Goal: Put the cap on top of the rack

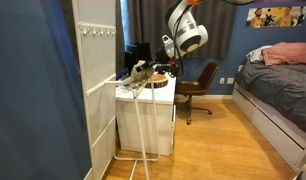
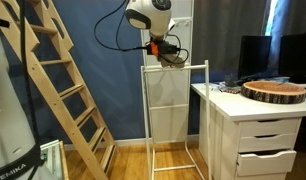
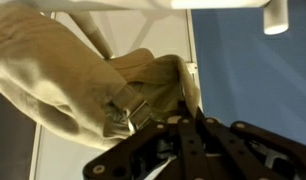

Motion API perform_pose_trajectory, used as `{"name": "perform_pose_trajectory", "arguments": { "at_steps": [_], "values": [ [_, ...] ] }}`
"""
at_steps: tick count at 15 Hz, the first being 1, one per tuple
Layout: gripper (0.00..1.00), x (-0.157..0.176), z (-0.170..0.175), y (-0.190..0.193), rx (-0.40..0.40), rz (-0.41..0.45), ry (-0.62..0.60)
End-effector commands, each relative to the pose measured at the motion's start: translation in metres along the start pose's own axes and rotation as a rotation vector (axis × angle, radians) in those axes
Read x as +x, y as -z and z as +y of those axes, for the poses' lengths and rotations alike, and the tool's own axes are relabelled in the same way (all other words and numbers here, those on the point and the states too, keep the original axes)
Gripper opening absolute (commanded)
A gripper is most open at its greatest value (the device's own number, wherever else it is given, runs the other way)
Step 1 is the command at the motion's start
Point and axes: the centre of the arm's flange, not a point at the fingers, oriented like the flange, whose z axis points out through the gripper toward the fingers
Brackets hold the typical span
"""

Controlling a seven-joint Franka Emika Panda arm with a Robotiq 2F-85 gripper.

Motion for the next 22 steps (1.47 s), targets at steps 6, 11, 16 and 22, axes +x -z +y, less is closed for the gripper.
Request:
{"name": "perform_pose_trajectory", "arguments": {
  "at_steps": [6, 11, 16, 22],
  "values": [
    [0.01, -0.033, 0.007, 0.025, 0.109, -0.122, -0.084],
    [0.01, -0.04, 0.016, 0.02, 0.127, -0.132, -0.113],
    [0.49, -0.035, 0.015, 0.007, 0.146, -0.125, -0.13],
    [0.91, -0.03, 0.019, 0.02, 0.132, -0.157, -0.14]
  ]
}}
